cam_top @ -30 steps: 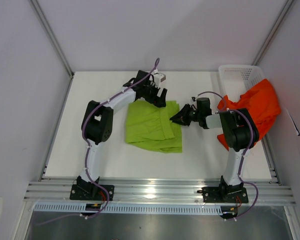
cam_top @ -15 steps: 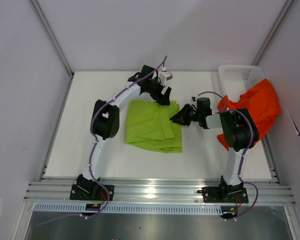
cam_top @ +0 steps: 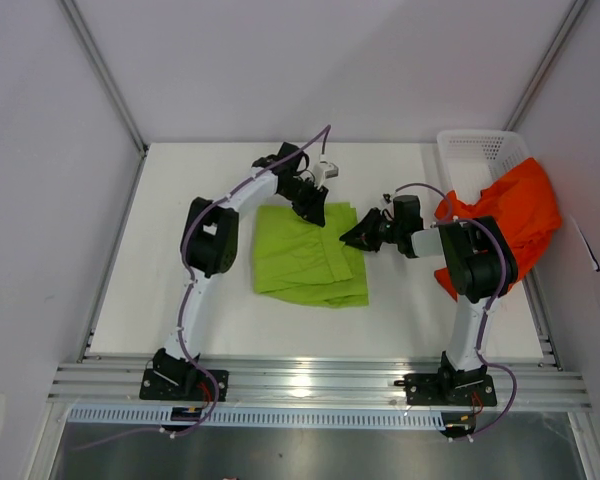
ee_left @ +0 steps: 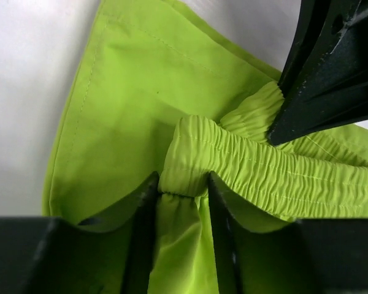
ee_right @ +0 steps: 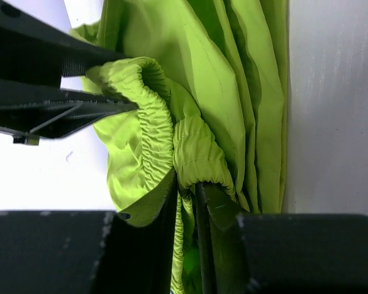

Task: Fold and stack the shorts
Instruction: Fold the shorts

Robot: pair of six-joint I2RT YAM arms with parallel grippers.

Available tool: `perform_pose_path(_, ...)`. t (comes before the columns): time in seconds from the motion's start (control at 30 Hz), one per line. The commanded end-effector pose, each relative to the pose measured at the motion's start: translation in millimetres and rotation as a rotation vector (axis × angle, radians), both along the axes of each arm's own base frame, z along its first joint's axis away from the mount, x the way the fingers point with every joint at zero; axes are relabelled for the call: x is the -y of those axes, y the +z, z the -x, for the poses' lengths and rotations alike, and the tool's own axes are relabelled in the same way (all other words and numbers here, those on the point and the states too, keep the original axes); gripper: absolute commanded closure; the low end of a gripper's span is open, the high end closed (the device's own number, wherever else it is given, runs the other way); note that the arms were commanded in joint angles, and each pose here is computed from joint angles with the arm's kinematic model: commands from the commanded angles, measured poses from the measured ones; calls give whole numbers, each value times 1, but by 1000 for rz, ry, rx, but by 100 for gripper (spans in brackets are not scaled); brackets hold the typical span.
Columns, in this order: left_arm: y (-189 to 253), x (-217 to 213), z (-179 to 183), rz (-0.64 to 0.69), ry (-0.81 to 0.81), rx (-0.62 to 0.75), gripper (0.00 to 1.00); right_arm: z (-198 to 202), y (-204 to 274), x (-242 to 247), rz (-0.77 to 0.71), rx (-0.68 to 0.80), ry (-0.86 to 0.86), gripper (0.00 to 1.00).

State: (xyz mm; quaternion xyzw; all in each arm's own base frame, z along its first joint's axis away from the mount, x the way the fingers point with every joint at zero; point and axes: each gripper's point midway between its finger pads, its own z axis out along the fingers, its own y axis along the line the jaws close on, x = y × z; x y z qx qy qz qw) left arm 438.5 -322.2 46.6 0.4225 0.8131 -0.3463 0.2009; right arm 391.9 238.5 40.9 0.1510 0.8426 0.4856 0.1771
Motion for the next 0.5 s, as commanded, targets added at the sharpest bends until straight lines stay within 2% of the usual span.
perform_pose_path(0.0, 46, 4, 8, 104, -51, 38, 65, -3, 7, 0, -1, 43, 3, 80)
perform_pose_path(0.1, 55, 7, 11, 134, -66, 52, 81, -6, 5, 1, 9, 43, -7, 82)
perform_pose_path(0.13, 61, 8, 12, 149, -75, 58, 97, -6, 5, 2, 15, 47, -6, 83)
perform_pose_path(0.17, 63, 8, 14, 156, -81, 56, 100, -7, 5, 2, 19, 48, -6, 84)
perform_pose_path(0.47, 97, 13, 33, 263, -171, 51, 100, -15, 16, -3, 65, 128, 29, 93)
